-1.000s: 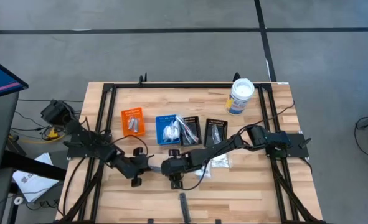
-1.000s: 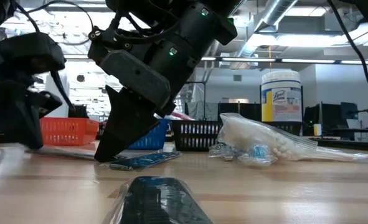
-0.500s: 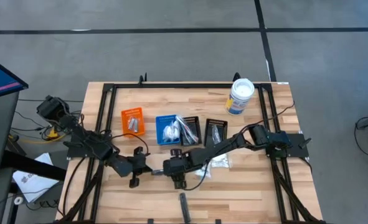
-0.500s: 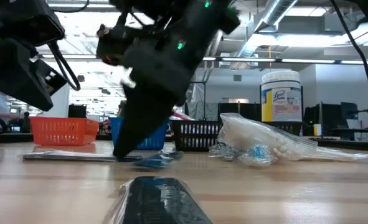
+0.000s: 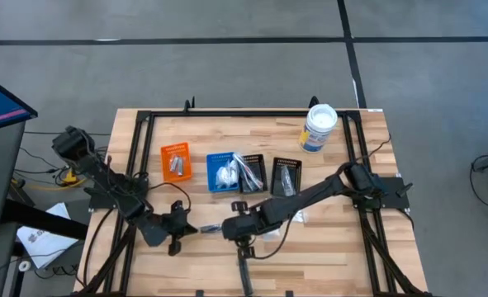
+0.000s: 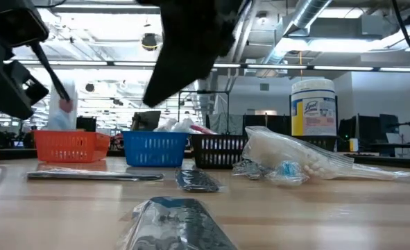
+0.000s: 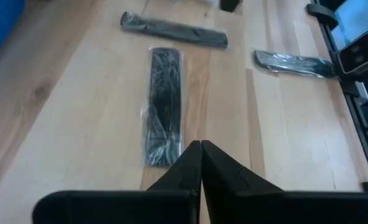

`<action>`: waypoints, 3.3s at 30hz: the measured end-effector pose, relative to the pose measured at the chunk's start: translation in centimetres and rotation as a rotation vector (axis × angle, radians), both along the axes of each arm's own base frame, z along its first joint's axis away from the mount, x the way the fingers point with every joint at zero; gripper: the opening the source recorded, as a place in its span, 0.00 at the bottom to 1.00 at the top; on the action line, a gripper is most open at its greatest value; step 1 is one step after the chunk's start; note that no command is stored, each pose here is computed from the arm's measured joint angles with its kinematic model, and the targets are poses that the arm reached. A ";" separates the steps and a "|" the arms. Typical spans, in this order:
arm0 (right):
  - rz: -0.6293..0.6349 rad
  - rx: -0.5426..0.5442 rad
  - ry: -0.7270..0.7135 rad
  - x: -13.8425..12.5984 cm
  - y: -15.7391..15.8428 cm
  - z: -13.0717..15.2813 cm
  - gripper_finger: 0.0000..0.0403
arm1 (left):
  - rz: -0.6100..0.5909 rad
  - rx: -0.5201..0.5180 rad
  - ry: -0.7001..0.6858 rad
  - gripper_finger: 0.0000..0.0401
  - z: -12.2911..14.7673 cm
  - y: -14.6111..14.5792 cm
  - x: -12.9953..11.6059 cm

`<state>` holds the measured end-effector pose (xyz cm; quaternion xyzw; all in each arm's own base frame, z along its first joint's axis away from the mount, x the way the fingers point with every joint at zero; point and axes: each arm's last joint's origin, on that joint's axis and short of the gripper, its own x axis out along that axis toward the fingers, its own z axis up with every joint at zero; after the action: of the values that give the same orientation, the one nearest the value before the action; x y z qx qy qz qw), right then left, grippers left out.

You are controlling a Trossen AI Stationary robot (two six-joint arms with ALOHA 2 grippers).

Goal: Pick & Place Travel size toiletries
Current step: Put the black comb into the right black bin

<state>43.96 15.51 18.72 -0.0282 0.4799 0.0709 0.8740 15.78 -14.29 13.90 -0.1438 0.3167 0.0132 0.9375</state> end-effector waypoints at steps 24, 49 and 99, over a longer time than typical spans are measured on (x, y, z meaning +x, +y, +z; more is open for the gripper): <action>-0.139 0.021 0.030 -0.1 -2.8 -3.9 0.00 | 0.042 0.038 0.052 0.00 -2.6 -1.2 -0.6; -0.131 0.116 0.063 1.0 -1.7 -8.3 0.00 | 0.046 0.042 0.010 0.00 -2.3 -1.3 -0.3; -0.163 0.025 0.065 -1.1 -0.7 -4.2 0.00 | -0.030 0.071 -0.067 0.13 -1.6 -1.8 0.1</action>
<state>42.84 14.77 14.53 0.0244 0.5080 0.0062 0.8610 15.93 -16.10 12.28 -0.1060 0.2863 0.0058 0.9522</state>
